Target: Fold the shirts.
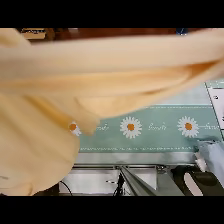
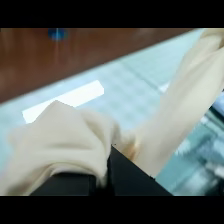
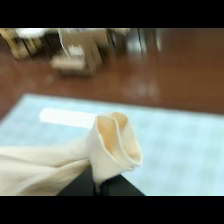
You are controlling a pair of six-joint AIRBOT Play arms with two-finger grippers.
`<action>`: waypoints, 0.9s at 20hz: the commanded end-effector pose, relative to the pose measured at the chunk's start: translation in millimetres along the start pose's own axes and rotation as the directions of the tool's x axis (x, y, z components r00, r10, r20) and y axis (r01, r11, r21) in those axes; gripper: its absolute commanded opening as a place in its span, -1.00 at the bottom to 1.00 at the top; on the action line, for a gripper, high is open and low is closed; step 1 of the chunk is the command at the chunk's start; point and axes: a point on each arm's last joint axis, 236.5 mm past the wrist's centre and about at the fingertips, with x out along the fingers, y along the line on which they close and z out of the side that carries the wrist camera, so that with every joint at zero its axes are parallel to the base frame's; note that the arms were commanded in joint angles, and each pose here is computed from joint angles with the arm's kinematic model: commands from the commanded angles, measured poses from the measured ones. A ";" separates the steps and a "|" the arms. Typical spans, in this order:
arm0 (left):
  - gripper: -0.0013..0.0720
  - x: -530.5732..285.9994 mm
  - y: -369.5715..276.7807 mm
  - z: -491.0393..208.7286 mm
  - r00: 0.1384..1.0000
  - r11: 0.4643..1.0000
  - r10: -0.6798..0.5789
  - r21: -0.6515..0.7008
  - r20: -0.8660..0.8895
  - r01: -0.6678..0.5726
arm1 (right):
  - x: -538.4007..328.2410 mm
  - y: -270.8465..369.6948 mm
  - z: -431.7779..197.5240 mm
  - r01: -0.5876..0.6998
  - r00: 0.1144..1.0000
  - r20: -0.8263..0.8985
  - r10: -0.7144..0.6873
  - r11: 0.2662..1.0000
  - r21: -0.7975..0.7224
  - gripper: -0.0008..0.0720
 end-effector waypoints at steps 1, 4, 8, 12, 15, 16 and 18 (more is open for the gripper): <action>-0.87 15.1 15.4 -56.6 0.962 0.995 -0.027 -0.104 -0.272 -0.001 | -6.6 -33.3 -79.2 0.132 0.920 -0.375 -0.115 0.991 0.018 -0.89; -0.87 58.7 49.6 -93.0 0.903 0.984 -0.094 -0.177 -0.419 0.020 | 17.6 -51.0 -103.0 0.112 0.835 -0.542 -0.094 0.994 0.000 -0.89; -0.87 133.3 105.0 -152.6 0.809 0.951 -0.203 -0.309 -0.551 0.028 | 96.1 -96.5 -133.8 0.074 0.707 -0.706 -0.040 0.997 0.018 -0.89; -0.87 215.3 169.8 -207.2 0.782 0.923 -0.234 -0.386 -0.577 -0.008 | 200.8 -154.4 -161.2 0.102 0.687 -0.727 -0.026 0.993 0.061 -0.90; -0.87 271.3 219.0 -246.6 0.785 0.887 -0.213 -0.452 -0.582 -0.094 | 261.0 -187.7 -180.9 0.142 0.704 -0.710 -0.030 0.985 0.099 -0.89; -0.87 284.3 227.6 -260.1 0.779 0.871 -0.224 -0.479 -0.585 -0.110 | 274.0 -194.1 -189.4 0.149 0.701 -0.713 -0.024 0.982 0.114 -0.89; -0.81 302.1 229.9 -282.7 0.759 0.826 -0.287 -0.552 -0.584 -0.112 | 286.7 -198.7 -204.4 0.152 0.682 -0.732 -0.002 0.979 0.139 -0.89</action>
